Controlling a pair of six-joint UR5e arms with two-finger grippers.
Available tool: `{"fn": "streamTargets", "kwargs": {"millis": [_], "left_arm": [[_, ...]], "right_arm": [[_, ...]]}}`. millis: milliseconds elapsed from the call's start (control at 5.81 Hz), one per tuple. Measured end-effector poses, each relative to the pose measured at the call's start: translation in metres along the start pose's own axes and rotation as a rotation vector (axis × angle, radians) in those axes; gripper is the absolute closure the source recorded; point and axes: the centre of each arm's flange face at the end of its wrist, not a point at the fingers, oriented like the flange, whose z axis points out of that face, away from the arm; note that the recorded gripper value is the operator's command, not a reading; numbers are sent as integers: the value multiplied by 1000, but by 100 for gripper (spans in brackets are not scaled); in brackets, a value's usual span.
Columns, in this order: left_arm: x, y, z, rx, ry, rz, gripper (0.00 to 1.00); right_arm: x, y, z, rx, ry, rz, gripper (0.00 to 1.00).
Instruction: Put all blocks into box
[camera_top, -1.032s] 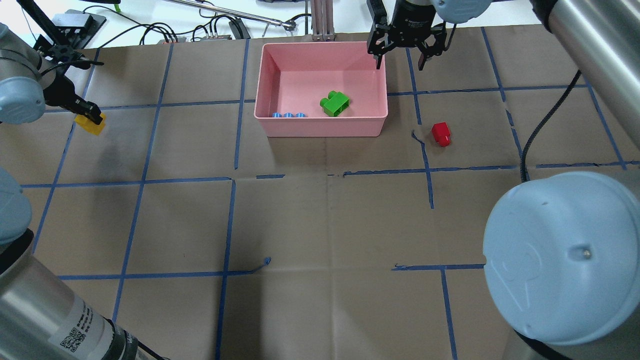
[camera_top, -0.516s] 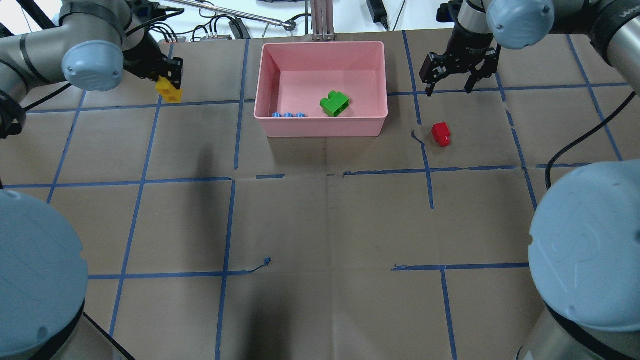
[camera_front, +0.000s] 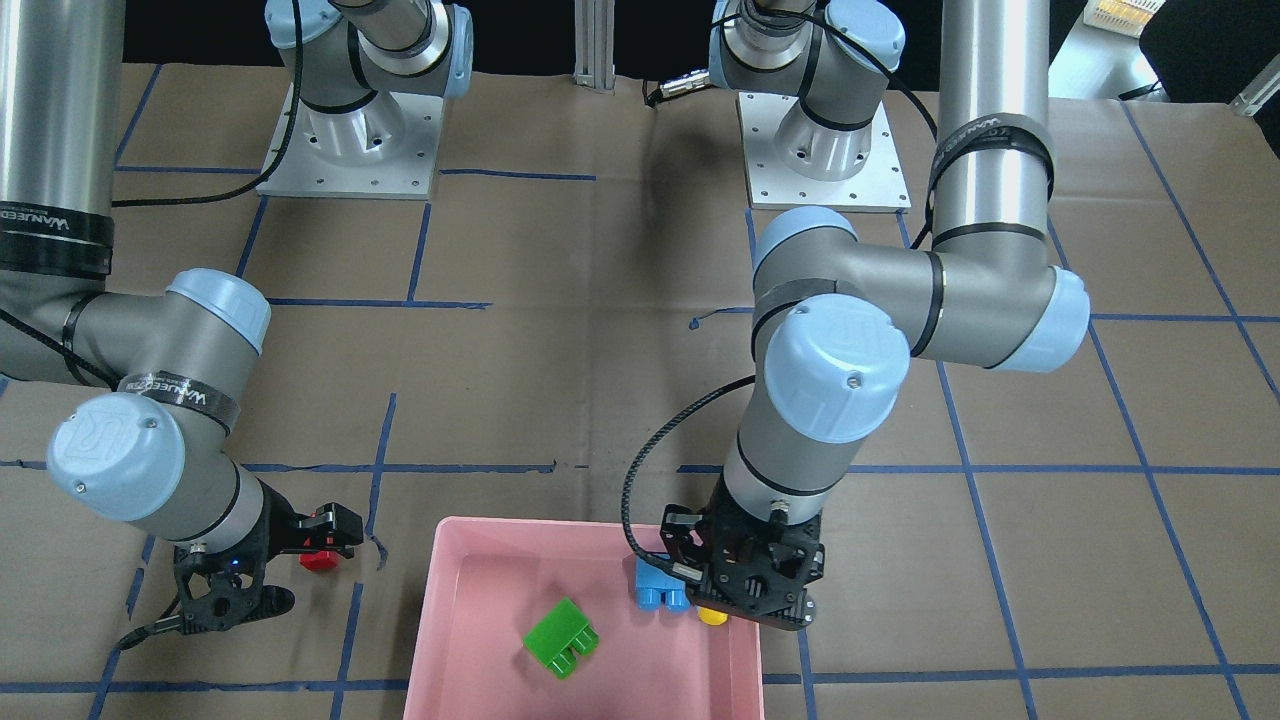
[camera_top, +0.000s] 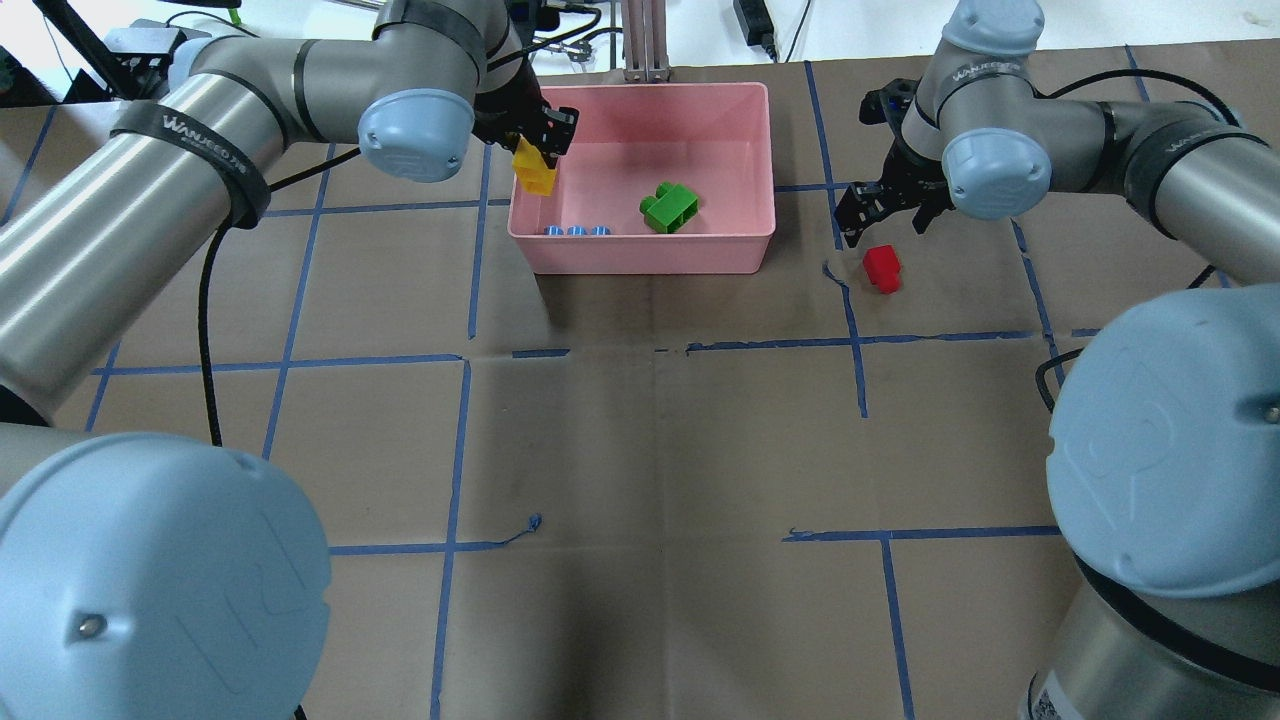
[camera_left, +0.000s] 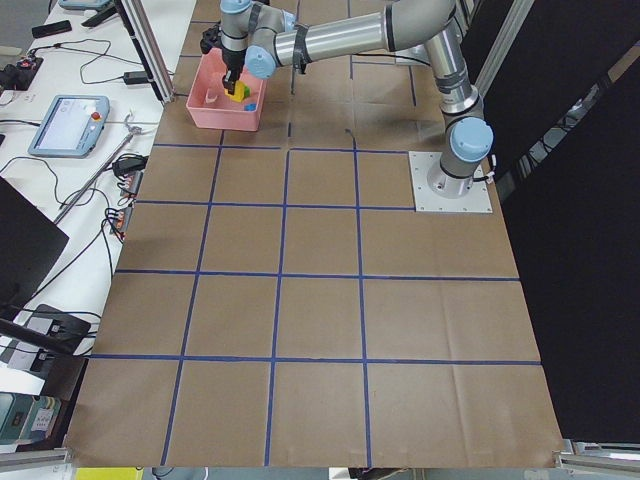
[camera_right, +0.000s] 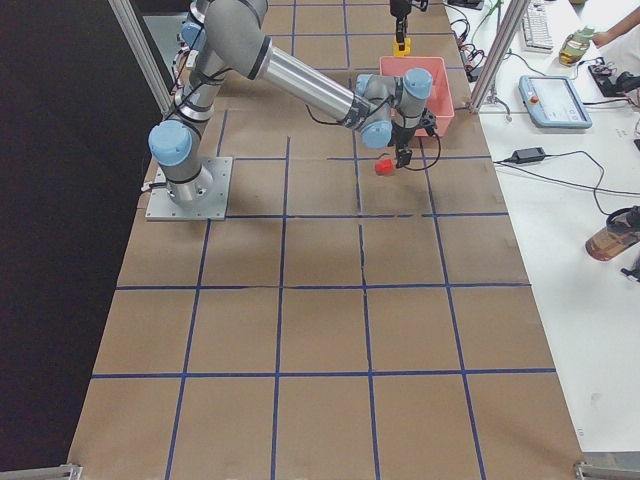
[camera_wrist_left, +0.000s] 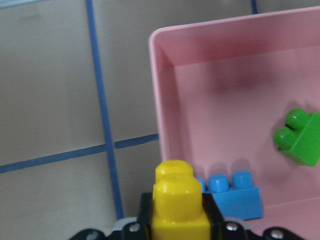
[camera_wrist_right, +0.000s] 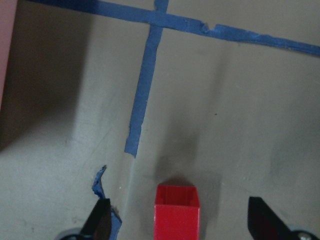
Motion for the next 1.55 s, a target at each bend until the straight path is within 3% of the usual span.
{"fn": "streamTargets", "kwargs": {"millis": [172, 344, 516, 860, 1204, 1548], "left_arm": [[11, -2, 10, -5, 3, 24, 0], [15, -3, 2, 8, -1, 32, 0], [14, 0, -19, 25, -10, 31, 0], [5, 28, -88, 1, -90, 2, 0], [-13, 87, -155, -13, -113, -57, 0], [-33, 134, -211, -64, -112, -112, 0]], "right_arm": [[1, 2, 12, -14, 2, 0, 10], [2, 5, 16, -37, 14, 3, 21], [3, 8, 19, -66, 27, 9, 40], [3, 12, 20, -100, 26, 14, 79], [3, 9, 13, -90, 27, 13, 87], [3, -11, -43, -34, 37, 10, 88]]}}
